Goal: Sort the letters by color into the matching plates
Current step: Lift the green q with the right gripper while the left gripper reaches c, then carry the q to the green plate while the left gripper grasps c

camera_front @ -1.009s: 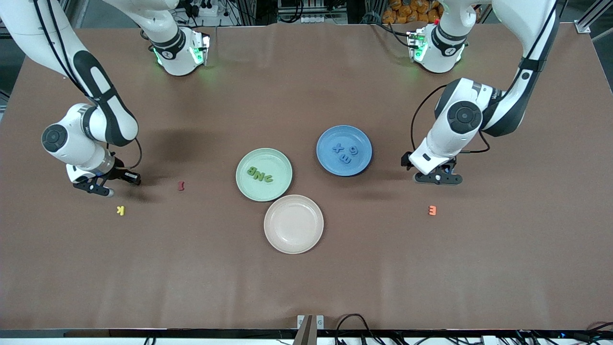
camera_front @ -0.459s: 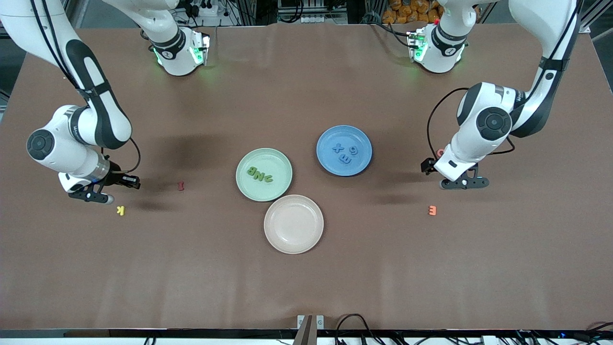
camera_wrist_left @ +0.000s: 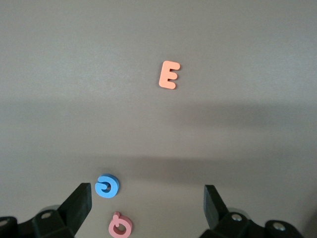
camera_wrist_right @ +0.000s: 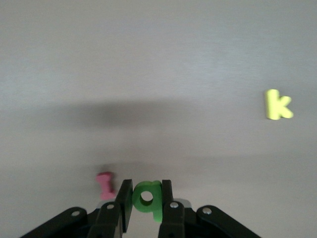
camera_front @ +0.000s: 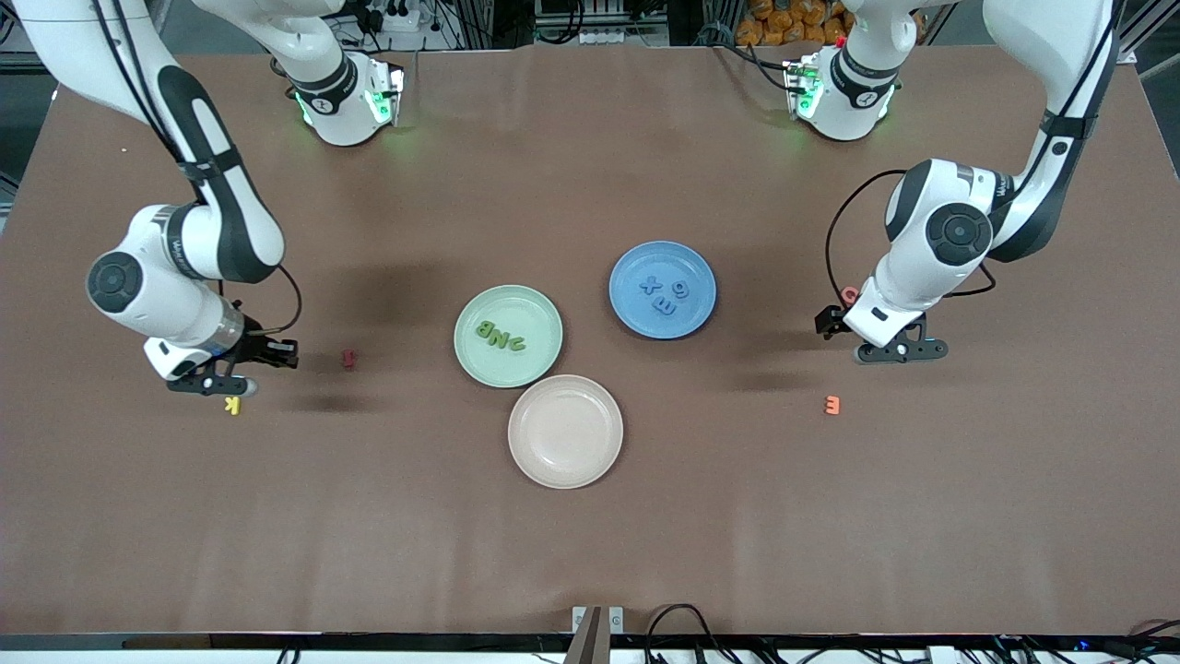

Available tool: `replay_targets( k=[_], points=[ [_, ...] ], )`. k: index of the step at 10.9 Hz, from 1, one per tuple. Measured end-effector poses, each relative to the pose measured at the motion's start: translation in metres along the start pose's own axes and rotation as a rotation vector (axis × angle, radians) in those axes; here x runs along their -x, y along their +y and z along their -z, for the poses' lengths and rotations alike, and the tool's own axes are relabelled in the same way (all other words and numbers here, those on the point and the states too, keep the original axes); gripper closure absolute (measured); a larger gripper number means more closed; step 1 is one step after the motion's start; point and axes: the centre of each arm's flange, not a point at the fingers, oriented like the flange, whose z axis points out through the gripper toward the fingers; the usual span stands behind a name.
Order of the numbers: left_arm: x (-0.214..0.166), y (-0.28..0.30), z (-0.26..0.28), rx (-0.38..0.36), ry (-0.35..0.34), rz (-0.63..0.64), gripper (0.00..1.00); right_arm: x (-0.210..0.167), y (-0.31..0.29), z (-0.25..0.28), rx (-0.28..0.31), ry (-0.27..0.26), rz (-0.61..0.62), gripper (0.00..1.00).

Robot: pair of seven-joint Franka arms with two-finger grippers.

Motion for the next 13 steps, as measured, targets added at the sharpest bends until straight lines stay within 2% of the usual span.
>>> replay_targets(
  k=[6, 10, 13],
  points=[
    [0.008, -0.035, -0.014, -0.002, 0.012, 0.06, 0.0, 0.013, -0.135, 0.005, -0.002, 0.014, 0.096, 0.72],
    [0.027, -0.044, -0.037, 0.0, 0.013, 0.058, 0.0, 0.037, -0.227, 0.013, 0.015, -0.049, 0.11, 0.72],
    [0.037, -0.051, -0.051, -0.013, 0.038, 0.021, 0.0, 0.047, -0.295, 0.012, 0.014, -0.038, 0.112, 0.72]
  ],
)
